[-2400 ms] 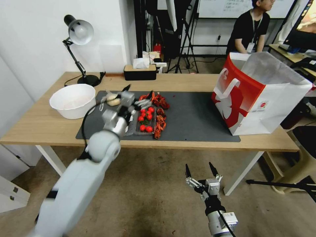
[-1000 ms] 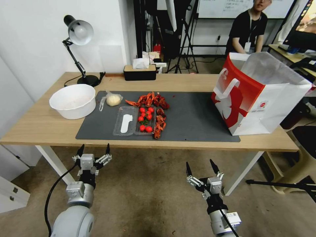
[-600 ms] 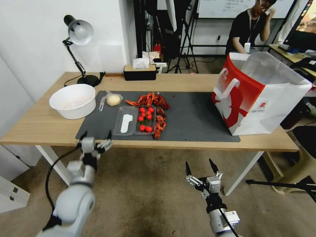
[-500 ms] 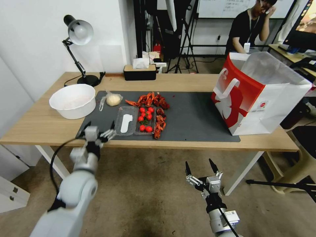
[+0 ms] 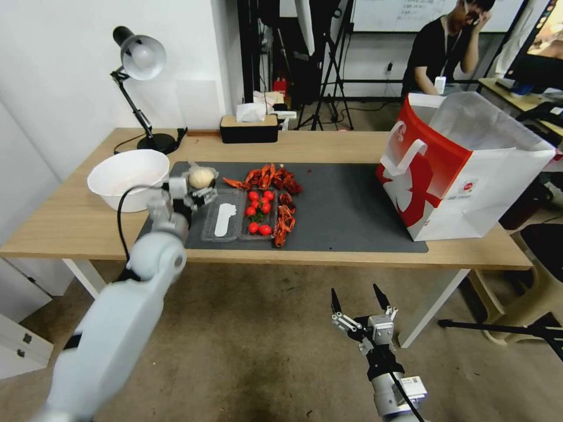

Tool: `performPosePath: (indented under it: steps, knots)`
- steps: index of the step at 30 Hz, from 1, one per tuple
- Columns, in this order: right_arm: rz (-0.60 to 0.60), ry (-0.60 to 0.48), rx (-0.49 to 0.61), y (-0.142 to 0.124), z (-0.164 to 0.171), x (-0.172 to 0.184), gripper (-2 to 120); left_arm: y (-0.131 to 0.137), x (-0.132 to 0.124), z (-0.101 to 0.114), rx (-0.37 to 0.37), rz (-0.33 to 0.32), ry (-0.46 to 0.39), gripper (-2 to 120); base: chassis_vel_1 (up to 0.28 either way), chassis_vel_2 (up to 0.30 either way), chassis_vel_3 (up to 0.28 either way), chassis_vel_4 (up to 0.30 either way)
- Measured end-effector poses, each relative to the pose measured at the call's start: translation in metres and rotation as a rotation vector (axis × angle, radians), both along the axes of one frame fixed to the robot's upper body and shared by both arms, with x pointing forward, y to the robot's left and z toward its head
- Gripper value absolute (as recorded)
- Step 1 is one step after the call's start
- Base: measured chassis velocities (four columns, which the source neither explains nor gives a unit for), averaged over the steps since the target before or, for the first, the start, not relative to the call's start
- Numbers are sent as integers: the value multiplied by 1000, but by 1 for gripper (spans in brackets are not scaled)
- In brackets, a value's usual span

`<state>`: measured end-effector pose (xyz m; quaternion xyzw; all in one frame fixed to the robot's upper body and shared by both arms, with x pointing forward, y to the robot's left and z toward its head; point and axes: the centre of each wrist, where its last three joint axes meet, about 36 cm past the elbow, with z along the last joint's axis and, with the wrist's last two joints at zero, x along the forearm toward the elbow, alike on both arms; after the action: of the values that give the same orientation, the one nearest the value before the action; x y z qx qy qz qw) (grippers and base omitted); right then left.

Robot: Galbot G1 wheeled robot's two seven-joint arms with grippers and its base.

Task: Pick up the trash from the table and place it into the takeout bag.

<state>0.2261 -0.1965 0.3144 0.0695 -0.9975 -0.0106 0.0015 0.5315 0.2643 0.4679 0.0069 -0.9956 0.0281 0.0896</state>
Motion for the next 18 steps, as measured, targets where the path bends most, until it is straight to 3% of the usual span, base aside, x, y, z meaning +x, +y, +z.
performPosePath:
  steps: [2, 11, 18]
  knots:
    - [-4, 3, -3, -1, -1, 0, 100, -3, 21, -2, -8, 10, 51, 100, 0, 0, 0, 0]
    - [-7, 10, -4, -1, -4, -1, 100, -10, 38, -3, -8, 8, 68, 100, 0, 0, 0, 0]
    - [-16, 16, -14, -6, -6, -3, 100, -13, 69, -10, -1, 17, 105, 100, 0, 0, 0, 0]
